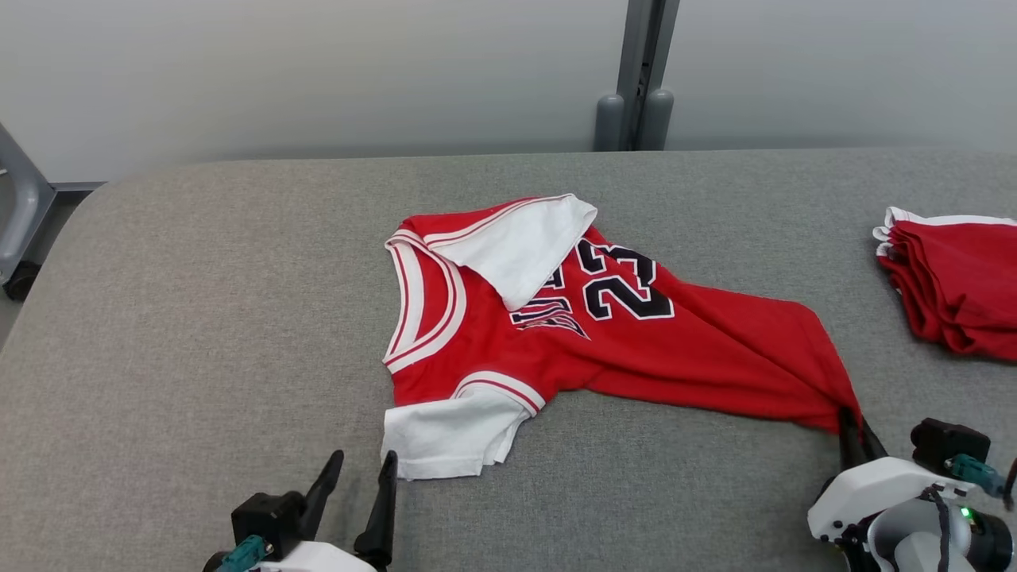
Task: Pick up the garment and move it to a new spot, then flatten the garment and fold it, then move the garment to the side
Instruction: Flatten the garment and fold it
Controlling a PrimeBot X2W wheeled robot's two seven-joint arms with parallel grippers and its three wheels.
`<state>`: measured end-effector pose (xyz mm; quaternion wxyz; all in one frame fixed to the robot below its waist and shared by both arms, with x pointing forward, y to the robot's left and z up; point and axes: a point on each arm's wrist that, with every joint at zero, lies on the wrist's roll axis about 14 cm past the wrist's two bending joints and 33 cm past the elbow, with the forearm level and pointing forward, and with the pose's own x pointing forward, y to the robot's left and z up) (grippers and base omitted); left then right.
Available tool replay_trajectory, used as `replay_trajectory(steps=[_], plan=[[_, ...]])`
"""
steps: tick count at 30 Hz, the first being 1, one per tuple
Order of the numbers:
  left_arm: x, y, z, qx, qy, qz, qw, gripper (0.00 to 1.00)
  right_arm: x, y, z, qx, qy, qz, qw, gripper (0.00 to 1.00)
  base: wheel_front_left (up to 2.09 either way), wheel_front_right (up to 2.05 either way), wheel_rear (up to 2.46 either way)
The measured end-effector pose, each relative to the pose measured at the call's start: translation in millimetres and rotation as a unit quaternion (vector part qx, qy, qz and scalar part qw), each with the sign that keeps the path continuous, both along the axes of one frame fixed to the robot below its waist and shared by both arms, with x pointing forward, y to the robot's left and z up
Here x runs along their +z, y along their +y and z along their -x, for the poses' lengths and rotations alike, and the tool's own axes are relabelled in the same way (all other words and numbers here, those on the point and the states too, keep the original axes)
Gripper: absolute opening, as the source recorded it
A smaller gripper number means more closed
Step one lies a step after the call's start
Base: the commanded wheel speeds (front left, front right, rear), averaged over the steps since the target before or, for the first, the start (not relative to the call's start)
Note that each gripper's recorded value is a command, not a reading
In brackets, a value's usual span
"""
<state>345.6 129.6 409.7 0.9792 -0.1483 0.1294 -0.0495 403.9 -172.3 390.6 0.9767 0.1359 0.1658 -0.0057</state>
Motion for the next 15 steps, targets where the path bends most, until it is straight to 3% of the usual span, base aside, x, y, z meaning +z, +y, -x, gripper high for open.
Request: replay_trajectory(steps=[6,15], plan=[[-20,-32,6,-0.066,0.049,0.013,0.997,1.00,9,-18,-1,-0.021,-0.016,0.011,1.000,0.00,0.00,0.00,0.00],[-35,-21,0,-0.060,0.074,0.005,0.995,1.00,14,-13,-1,-0.011,-0.022,0.006,1.000,0.00,0.00,0.00,0.00]])
